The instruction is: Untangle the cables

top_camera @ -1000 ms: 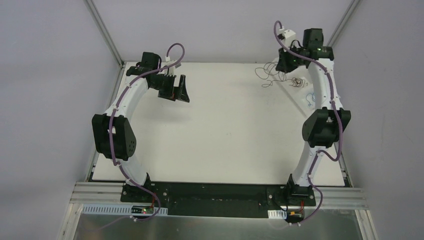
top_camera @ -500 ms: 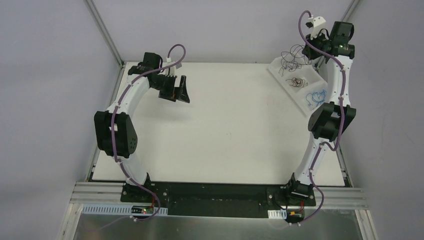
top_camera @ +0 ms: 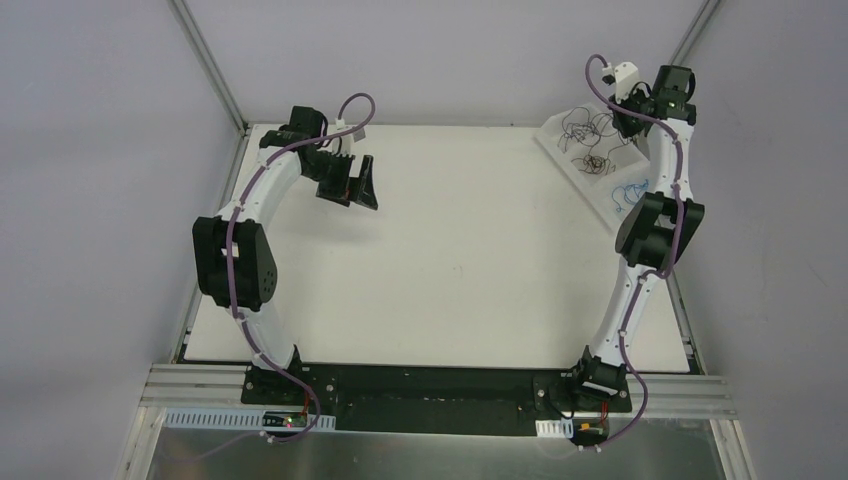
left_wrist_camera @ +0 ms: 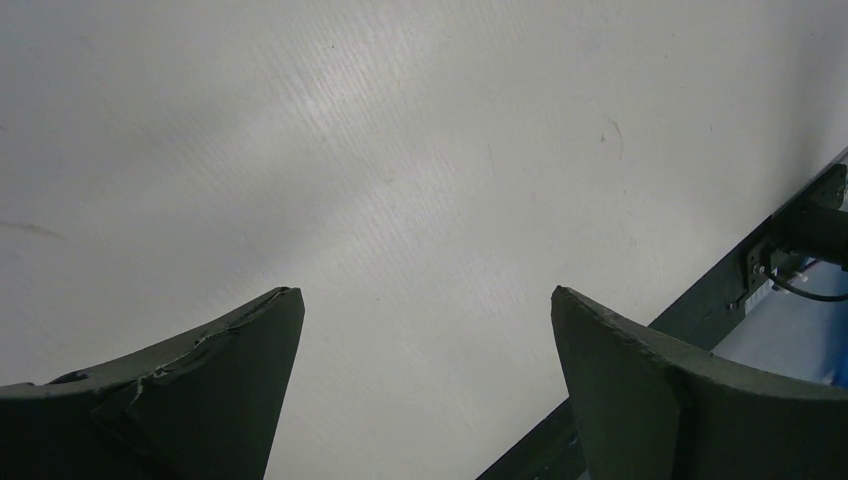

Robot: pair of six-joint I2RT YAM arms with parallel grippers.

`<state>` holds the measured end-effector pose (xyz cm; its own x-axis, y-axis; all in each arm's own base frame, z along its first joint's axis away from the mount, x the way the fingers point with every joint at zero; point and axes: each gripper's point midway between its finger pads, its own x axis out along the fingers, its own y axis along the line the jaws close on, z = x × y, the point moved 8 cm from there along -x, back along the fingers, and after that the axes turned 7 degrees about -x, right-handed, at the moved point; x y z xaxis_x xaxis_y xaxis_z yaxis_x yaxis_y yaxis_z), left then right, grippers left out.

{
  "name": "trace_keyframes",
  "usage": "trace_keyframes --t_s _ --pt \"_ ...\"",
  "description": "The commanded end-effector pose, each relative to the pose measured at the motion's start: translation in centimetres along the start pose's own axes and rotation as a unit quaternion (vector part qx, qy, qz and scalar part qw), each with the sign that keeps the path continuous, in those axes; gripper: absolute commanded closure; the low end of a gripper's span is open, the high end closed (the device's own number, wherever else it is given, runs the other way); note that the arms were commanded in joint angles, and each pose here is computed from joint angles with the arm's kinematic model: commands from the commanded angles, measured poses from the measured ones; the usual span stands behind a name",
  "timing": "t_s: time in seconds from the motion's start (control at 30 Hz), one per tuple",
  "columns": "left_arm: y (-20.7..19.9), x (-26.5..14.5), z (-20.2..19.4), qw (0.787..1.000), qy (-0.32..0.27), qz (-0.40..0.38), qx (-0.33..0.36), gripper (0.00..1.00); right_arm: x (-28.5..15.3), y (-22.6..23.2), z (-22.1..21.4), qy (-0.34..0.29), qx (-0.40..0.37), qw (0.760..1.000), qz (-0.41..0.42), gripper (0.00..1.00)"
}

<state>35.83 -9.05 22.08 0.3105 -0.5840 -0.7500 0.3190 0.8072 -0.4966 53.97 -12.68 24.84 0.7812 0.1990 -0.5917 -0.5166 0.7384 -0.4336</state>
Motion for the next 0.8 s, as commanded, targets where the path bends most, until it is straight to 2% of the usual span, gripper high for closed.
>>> trace_keyframes --t_s 0.0,0.17,0.3,0.37,0.47,0.5,0.6,0.77 --pt "0.3 -0.6 0.2 1.000 0.003 0.010 0.012 0.01 0.9 -1.0 -1.9 0.019 -0.062 0.998 -0.008 1.00" --pt "0.6 -0.4 0.0 1.000 0.011 0.017 0.010 0.01 3.8 -0.2 -4.9 0.046 -0.115 0.992 0.007 1.00" --pt "0.8 -0.4 -0.1 0.999 0.017 0.023 0.015 0.01 5.5 -0.2 -5.6 0.058 -0.117 0.991 0.000 0.98" --pt "0.9 -0.5 -0.2 0.999 0.019 0.027 0.016 0.01 5.9 0.3 -5.6 0.059 -0.115 0.992 0.005 0.78" --pt "0.9 -0.5 -0.2 0.999 0.021 0.029 0.017 0.01 5.6 0.7 -4.8 0.051 -0.100 0.994 0.002 0.58" --pt "0.9 -0.5 -0.2 0.999 0.021 0.028 0.017 0.01 5.4 0.7 -4.7 0.048 -0.094 0.994 -0.001 0.54" --pt "0.8 -0.6 -0.1 0.999 0.020 0.027 0.018 0.01 4.5 0.4 -3.6 0.036 -0.078 0.996 -0.013 0.49" --pt "0.6 -0.9 0.0 0.999 0.015 0.025 0.021 0.01 2.1 0.2 -1.6 0.013 -0.051 0.998 -0.018 0.32"
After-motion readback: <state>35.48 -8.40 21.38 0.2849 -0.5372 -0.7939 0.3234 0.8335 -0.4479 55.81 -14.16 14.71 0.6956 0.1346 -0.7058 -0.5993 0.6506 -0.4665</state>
